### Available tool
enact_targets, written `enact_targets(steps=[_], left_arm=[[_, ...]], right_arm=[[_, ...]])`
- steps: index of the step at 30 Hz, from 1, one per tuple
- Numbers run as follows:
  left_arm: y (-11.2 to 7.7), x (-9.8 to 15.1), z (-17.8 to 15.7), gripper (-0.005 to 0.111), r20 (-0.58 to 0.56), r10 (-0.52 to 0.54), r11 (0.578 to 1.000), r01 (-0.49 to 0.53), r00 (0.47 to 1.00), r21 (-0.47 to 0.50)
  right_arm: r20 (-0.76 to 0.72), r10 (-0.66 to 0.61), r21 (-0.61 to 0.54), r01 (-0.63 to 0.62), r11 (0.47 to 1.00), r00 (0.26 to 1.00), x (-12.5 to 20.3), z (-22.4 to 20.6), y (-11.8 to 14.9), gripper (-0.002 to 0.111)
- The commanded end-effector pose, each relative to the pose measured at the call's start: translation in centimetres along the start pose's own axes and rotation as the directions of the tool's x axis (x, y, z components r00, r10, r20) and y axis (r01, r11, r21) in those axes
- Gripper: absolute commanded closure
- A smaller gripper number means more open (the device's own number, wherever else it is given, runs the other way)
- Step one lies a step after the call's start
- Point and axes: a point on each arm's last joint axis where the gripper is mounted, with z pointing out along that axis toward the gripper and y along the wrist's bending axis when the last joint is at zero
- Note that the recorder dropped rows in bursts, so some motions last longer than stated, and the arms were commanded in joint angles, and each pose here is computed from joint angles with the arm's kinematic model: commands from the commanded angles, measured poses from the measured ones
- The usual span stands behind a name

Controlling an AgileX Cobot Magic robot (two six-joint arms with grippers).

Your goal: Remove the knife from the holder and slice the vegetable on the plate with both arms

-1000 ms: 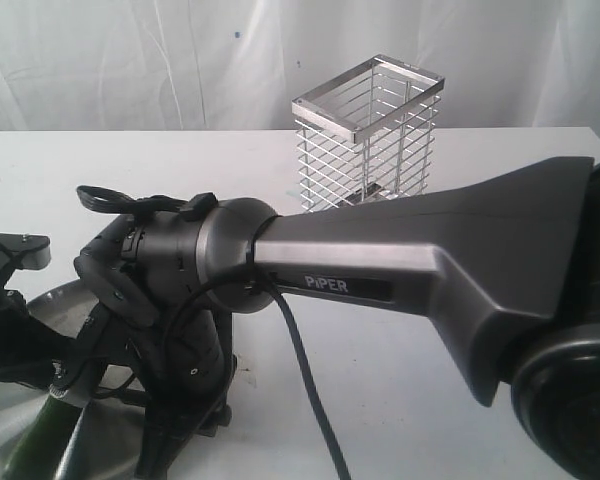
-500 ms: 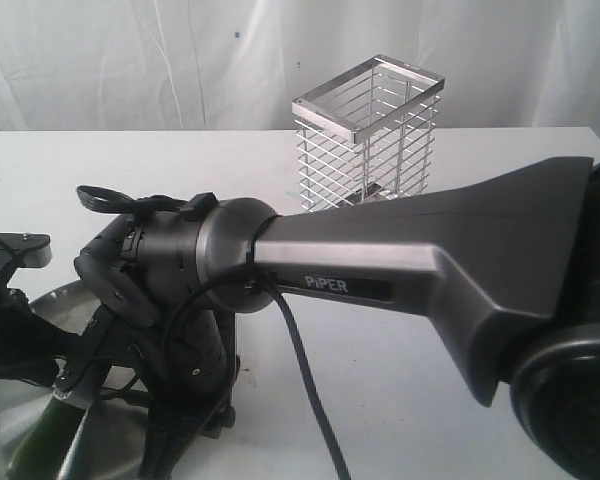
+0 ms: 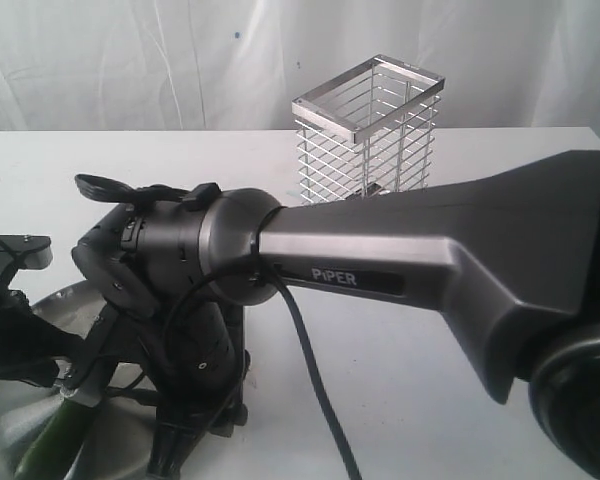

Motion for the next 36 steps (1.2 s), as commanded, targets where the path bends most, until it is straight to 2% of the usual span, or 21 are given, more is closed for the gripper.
enact_targets(steps=[1,27,32,36], left_arm=[[0.0,0.5,0.5,0.107,-0.037,-0.007,1.0,0.008,0.999,0.01],[-0.1,0.4,0.3,0.107,-0.037,-0.013,1.0,0.014,0.999,0.017],[-1.1,-0.6,-2.4,0.107,-0.027,0.019,0.997,-0.017,0.999,0.074],[-2.0,0.0,-5.1,0.107,-0.013,0.041,0.993,-0.039,0.999,0.113]], right_arm=[[-0.001,-0.022,0.009,0.022,1.0,1.0,0.4,-1.1,0.0,0.108],[-0.068,-0.008,-0.03,0.006,1.0,0.998,1.6,0.6,0.6,0.108],[-0.073,-0.012,-0.004,0.012,1.0,0.997,1.6,0.6,0.4,0.108],[-0.077,-0.016,0.011,0.017,1.0,0.997,1.7,0.6,0.3,0.108]])
